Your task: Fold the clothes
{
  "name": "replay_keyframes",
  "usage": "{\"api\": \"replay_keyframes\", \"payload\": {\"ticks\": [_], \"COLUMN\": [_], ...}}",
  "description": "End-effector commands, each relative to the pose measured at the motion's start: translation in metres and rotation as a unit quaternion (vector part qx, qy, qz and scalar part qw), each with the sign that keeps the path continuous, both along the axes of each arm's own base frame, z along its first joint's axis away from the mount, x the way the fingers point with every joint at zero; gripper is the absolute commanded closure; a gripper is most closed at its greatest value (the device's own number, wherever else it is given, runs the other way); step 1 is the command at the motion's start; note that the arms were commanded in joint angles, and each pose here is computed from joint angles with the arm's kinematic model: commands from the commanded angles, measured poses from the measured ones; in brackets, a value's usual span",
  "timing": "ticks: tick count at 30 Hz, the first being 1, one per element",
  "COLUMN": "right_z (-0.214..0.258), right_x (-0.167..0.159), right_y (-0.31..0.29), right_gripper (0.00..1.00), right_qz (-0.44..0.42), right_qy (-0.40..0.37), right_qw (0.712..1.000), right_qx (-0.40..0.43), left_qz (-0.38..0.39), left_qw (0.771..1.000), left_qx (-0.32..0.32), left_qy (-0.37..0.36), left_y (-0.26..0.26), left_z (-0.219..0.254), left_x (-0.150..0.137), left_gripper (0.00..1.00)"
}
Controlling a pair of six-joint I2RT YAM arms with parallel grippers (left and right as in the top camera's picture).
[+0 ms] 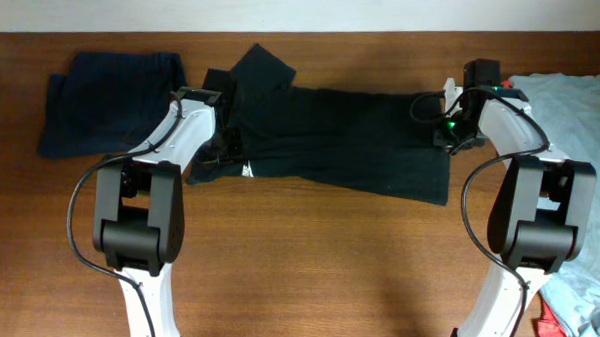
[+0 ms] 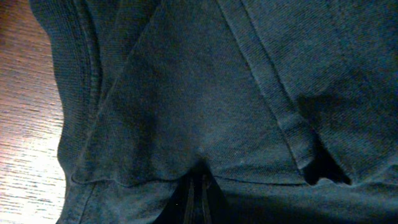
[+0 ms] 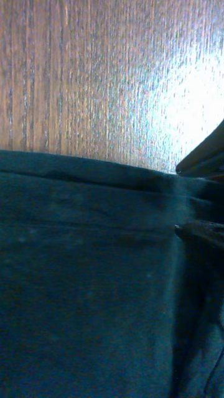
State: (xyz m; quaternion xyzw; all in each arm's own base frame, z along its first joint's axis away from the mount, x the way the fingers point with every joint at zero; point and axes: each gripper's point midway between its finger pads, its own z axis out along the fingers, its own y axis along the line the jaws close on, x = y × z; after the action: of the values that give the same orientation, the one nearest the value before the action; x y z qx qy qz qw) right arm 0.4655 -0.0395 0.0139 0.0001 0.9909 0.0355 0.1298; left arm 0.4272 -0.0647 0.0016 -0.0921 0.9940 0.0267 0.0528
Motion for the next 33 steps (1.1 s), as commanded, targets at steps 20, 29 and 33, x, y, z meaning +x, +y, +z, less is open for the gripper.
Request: {"api": "replay_keyframes", "payload": {"ticks": [20,29,33], "right_z": [-0.025,-0.024,-0.016], "right_x": [-0.014,0.007,0.009], "right_y": [-0.062,-0.035,-0.034], "right_gripper": [0.71,0.53,0.50], "right_qz": [-0.039,-0.019,-0.018], "right_qy": [0.048,0.005,0.005], "right_qw": [0.983,0.996,0.996], "right_qx": [-0.171,-0.092,-0.088], "left_qz": [0.008,0.007,0.005], "left_qw": [1.000,1.000,1.000], "left_qx": [0.025,0.019,-0.012], "left_qy": [0.011,0.010,0.009], "left_y": [0.015,0.012,0.000], "left_z": [-0.009,-0.006,0.012], "left_x": [-0.007,-0.005,0.002], "left_gripper": [0.92,0.92,0.82]}}
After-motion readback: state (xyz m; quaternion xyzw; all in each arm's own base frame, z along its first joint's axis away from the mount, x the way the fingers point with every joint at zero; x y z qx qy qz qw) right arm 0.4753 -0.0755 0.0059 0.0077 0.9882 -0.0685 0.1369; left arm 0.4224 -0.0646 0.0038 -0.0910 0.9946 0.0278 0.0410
